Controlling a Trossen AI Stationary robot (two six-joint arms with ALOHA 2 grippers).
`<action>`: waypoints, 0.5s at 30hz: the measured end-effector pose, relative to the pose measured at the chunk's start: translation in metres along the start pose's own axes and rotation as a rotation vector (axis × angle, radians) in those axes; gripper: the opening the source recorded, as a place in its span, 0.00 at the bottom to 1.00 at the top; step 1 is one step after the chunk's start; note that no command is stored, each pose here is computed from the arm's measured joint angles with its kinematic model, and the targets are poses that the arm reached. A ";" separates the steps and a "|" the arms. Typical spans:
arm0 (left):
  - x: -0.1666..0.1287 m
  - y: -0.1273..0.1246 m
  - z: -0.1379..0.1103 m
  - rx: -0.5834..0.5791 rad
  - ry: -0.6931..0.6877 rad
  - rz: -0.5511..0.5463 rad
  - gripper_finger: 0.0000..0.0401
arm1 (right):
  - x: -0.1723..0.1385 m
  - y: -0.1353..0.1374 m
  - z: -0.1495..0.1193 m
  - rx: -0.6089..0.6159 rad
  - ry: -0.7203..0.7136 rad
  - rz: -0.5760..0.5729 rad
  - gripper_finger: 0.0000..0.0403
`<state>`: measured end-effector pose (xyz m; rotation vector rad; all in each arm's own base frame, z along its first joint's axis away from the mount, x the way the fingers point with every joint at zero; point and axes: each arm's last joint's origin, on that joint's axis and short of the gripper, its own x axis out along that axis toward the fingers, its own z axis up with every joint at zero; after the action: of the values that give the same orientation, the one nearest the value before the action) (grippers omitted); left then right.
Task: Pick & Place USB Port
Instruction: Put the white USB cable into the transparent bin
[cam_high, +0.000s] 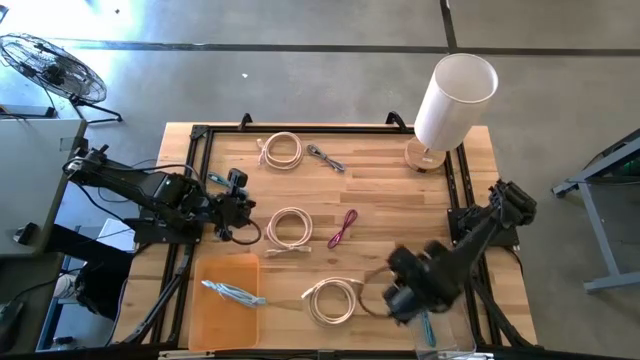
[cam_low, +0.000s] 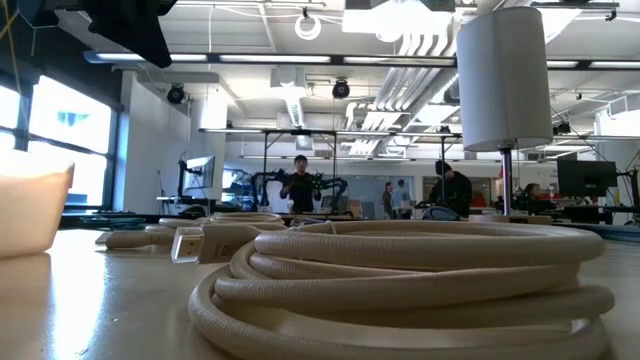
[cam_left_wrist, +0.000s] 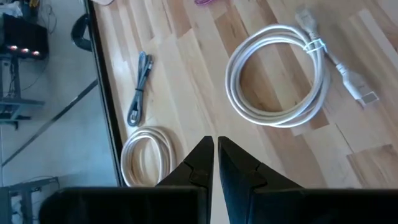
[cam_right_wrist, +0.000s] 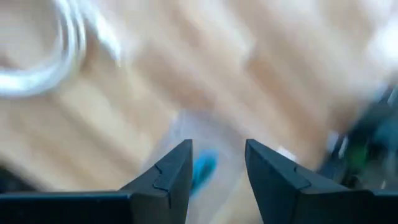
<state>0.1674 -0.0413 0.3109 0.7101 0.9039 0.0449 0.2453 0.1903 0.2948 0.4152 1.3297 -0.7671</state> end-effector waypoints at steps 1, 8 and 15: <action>0.000 0.000 0.000 0.002 -0.001 -0.001 0.05 | 0.001 -0.002 0.010 -0.022 -0.048 -0.006 0.34; 0.000 0.002 0.000 0.006 0.021 0.064 0.05 | 0.011 -0.024 0.086 -0.227 -0.285 -0.118 0.35; 0.000 0.000 0.000 -0.050 0.002 0.005 0.05 | 0.032 -0.048 0.172 -0.322 -0.287 -0.002 0.35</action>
<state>0.1674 -0.0411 0.3111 0.6659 0.9001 0.0726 0.3350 0.0330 0.3082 0.0442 1.1565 -0.5754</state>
